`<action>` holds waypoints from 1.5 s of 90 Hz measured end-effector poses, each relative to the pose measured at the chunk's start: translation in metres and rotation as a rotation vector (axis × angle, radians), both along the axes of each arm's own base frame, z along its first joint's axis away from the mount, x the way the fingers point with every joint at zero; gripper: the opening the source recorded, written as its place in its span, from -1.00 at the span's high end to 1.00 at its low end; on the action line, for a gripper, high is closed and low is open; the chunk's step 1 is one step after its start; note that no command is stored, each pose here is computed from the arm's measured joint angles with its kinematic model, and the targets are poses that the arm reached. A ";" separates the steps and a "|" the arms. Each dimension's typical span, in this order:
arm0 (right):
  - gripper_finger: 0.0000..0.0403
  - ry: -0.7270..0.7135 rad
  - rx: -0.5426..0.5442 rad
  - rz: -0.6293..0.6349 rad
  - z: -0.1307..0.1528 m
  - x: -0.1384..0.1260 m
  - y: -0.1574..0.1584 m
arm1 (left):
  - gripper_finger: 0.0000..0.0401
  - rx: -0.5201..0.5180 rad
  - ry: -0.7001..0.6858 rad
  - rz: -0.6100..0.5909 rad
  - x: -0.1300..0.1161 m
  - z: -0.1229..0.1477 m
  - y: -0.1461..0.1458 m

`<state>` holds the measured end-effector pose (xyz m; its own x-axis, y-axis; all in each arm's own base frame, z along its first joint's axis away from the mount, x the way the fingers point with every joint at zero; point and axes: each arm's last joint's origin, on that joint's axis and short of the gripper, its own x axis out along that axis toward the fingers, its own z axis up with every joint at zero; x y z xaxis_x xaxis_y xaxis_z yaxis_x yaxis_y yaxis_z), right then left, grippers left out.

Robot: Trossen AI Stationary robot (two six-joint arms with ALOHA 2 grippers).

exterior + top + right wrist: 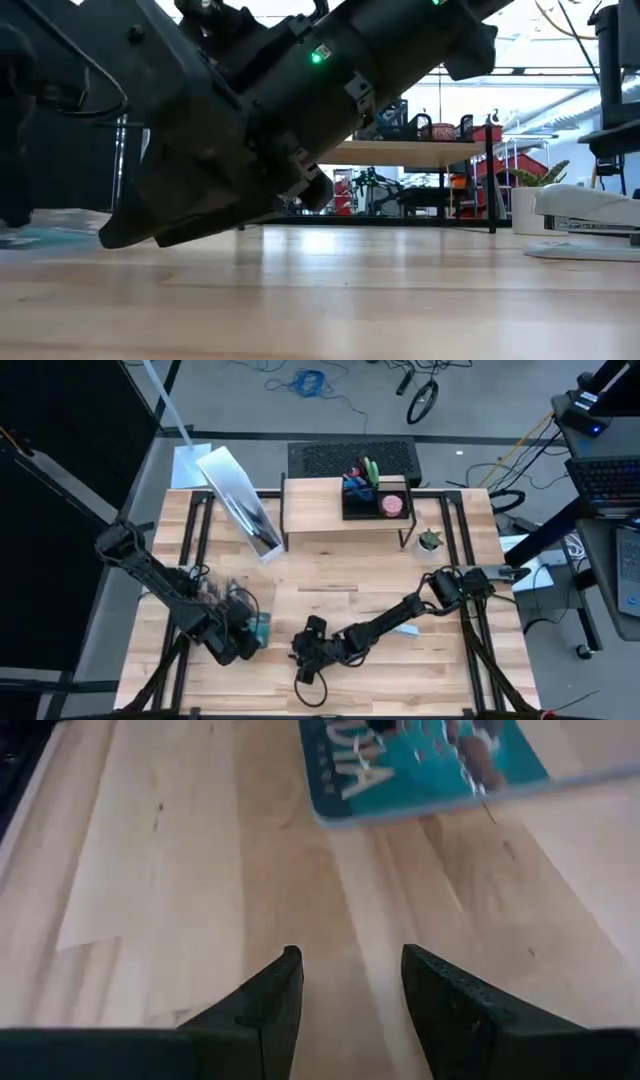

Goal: Stock shelves
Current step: Put the brown book into the white bookshelf

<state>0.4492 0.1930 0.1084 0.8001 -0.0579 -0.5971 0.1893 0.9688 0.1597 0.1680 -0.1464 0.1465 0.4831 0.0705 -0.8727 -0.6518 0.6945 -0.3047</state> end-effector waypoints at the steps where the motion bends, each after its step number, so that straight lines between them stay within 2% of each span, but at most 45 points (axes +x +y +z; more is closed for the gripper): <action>1: 0.24 0.000 0.000 0.000 0.000 0.000 0.000 | 0.06 -0.002 -0.010 -0.005 0.001 0.000 -0.001; 22: 0.24 0.005 -0.010 -0.006 0.017 -0.002 -0.006 | 0.06 -0.012 -0.105 -0.072 0.014 0.015 -0.006; 39: 0.24 -0.027 -0.052 0.018 0.037 0.001 -0.016 | 0.06 0.034 -0.053 -0.093 0.008 0.040 -0.004; 51: 0.24 -0.041 -0.093 0.038 0.039 0.005 -0.022 | 0.06 0.085 0.067 -0.049 -0.007 0.044 0.002; 66: 0.24 -0.020 -0.079 0.002 0.037 0.008 -0.034 | 0.06 0.096 0.216 0.053 -0.027 0.041 0.005; 77: 0.24 -0.008 -0.076 -0.008 0.033 0.011 -0.042 | 0.06 0.088 0.256 0.132 -0.040 0.041 0.002; 87: 0.24 -0.008 -0.028 0.053 0.021 0.017 -0.046 | 0.06 0.085 0.260 0.199 -0.051 0.038 0.001; 109: 0.24 -0.049 -0.047 0.106 0.011 0.023 -0.048 | 0.06 0.040 0.215 0.310 -0.071 0.015 -0.001; 135: 0.24 -0.085 -0.076 0.134 0.015 0.025 -0.047 | 0.06 -0.048 -0.044 0.306 -0.072 -0.012 0.000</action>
